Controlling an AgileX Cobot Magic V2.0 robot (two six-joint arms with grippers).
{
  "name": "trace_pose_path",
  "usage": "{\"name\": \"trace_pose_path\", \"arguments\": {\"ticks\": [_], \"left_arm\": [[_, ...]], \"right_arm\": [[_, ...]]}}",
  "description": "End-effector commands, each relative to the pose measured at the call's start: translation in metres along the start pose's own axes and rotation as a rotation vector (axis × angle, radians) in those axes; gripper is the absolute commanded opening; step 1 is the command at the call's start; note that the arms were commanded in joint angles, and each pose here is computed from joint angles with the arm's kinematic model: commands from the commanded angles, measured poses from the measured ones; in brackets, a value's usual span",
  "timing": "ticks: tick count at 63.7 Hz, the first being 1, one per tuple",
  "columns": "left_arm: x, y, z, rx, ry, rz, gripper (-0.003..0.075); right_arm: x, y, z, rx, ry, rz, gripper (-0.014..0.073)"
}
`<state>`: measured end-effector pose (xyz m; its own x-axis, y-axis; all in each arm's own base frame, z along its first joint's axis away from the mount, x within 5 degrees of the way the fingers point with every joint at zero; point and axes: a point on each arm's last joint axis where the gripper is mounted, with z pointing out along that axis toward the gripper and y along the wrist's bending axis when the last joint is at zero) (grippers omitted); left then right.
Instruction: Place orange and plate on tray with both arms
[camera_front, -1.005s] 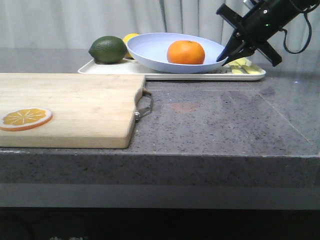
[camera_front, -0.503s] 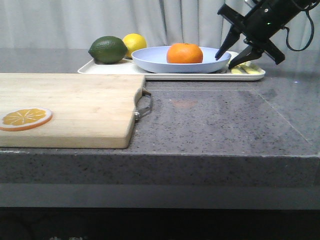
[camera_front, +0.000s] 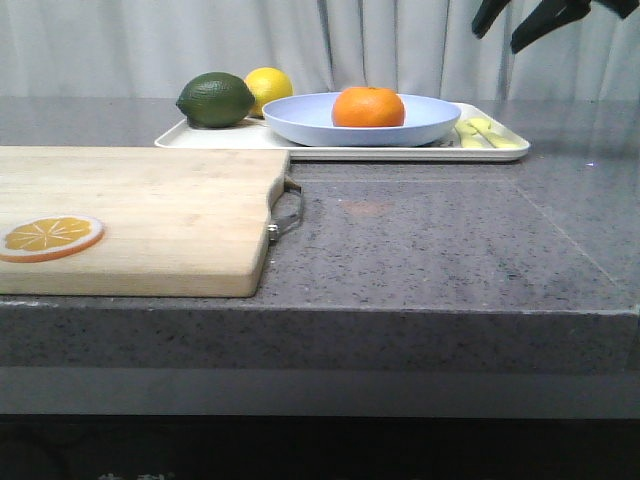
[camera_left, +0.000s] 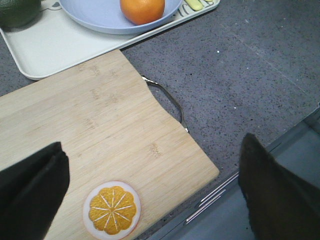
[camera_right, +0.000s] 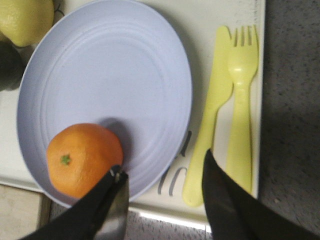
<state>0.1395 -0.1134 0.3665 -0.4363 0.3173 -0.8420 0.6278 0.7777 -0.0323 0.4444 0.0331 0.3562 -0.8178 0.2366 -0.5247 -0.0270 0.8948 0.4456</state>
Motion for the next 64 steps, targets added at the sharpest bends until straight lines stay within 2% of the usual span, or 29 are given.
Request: {"name": "trace_pose_path", "arguments": {"ticks": [1,15,21,35,47,64], "left_arm": [[-0.014,0.000,-0.008,0.001,-0.106,-0.013,0.0663],[-0.014,0.000,-0.008,0.001,-0.106,-0.013,0.0663],[-0.014,0.000,-0.008,0.001,-0.106,-0.013,0.0663],[-0.014,0.000,-0.008,0.001,-0.106,-0.013,0.0663],[-0.014,0.000,-0.008,0.001,-0.106,-0.013,0.0663],[-0.014,0.000,-0.008,0.001,-0.106,-0.013,0.0663]], "right_arm": [[-0.003,0.027,-0.069,-0.001,-0.114,-0.087,0.0371],[0.028,0.041,-0.141,0.089,-0.108,-0.177,0.0371],[0.050,0.043,-0.158,0.093,-0.111,-0.214,0.0371],[0.112,0.045,-0.203,0.101,-0.213,-0.349,0.0371],[0.167,0.036,-0.219,0.110,-0.258,-0.396,0.0371],[0.242,0.012,-0.210,0.119,-0.235,-0.375,0.0371]]}}
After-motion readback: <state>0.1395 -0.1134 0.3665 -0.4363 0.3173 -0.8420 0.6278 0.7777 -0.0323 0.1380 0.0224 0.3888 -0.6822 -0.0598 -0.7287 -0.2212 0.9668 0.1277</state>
